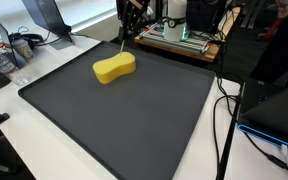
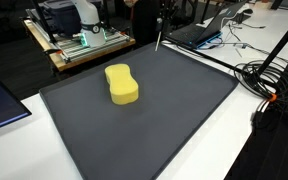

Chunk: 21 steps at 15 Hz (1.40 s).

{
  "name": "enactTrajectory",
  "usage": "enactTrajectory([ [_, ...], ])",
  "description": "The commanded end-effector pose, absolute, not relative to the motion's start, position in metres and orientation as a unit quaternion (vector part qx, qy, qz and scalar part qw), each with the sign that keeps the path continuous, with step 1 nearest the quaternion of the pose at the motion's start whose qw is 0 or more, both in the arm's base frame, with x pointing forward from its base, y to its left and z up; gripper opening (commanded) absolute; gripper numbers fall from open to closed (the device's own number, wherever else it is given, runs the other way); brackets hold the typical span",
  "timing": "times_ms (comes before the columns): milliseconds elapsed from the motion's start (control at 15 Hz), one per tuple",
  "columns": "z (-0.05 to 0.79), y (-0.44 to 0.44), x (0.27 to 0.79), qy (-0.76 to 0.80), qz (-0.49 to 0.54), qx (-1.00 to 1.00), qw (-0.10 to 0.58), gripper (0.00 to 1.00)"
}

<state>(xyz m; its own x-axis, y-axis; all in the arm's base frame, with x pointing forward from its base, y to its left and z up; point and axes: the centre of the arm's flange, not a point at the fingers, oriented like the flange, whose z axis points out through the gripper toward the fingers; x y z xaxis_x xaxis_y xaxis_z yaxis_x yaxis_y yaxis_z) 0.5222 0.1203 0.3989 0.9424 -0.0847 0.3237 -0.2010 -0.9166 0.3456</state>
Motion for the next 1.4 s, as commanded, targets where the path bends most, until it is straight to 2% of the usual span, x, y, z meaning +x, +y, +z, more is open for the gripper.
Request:
enactTrajectory([
  [0, 0.37, 0.125, 0.554, -0.101, 0.159, 0.952, 0.242, 0.03],
  [533, 0.324, 0.149, 0.608, -0.169, 0.134, 0.935, 0.282, 0.03],
  [1200, 0.341, 0.071, 0.703, -0.223, 0.083, 0.917, 0.32, 0.03],
  [1267, 0.351, 0.063, 0.708, -0.231, 0.068, 0.917, 0.317, 0.03],
  [1333, 0.335, 0.07, 0.679, -0.22, 0.092, 0.917, 0.321, 0.03],
])
